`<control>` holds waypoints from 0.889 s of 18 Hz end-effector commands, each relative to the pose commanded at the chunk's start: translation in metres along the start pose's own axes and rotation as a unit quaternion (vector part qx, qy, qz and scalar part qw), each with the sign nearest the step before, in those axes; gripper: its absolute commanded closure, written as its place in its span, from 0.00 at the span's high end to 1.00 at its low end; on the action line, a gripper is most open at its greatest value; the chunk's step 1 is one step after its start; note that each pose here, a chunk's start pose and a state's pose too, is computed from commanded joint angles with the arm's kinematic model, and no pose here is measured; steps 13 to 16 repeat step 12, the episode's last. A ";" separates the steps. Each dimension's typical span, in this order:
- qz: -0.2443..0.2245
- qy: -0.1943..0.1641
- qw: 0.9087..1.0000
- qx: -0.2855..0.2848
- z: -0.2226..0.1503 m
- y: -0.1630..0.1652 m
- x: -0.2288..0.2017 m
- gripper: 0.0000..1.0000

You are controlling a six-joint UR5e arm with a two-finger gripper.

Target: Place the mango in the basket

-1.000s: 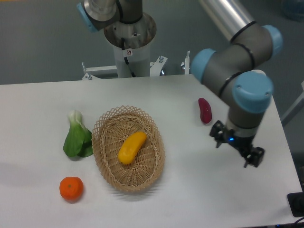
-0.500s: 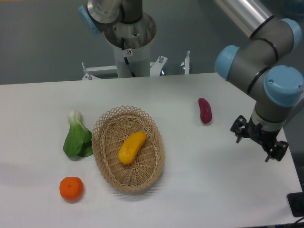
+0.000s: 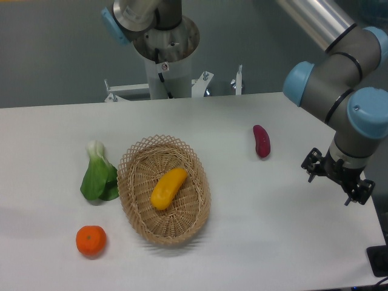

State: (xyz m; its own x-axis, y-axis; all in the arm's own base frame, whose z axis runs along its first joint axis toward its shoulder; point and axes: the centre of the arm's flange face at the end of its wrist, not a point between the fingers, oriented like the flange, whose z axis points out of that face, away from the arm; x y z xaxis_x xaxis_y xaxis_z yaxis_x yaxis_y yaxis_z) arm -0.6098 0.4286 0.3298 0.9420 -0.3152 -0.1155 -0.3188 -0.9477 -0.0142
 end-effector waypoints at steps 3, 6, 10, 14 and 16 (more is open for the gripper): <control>0.009 0.003 1.000 -0.001 0.002 0.004 0.001 1.00; 0.009 0.003 1.000 -0.001 0.002 0.004 0.001 1.00; 0.009 0.003 1.000 -0.001 0.002 0.004 0.001 1.00; 0.010 0.003 1.000 -0.001 0.002 0.004 0.001 1.00; 0.010 0.003 1.000 -0.001 0.002 0.004 0.001 1.00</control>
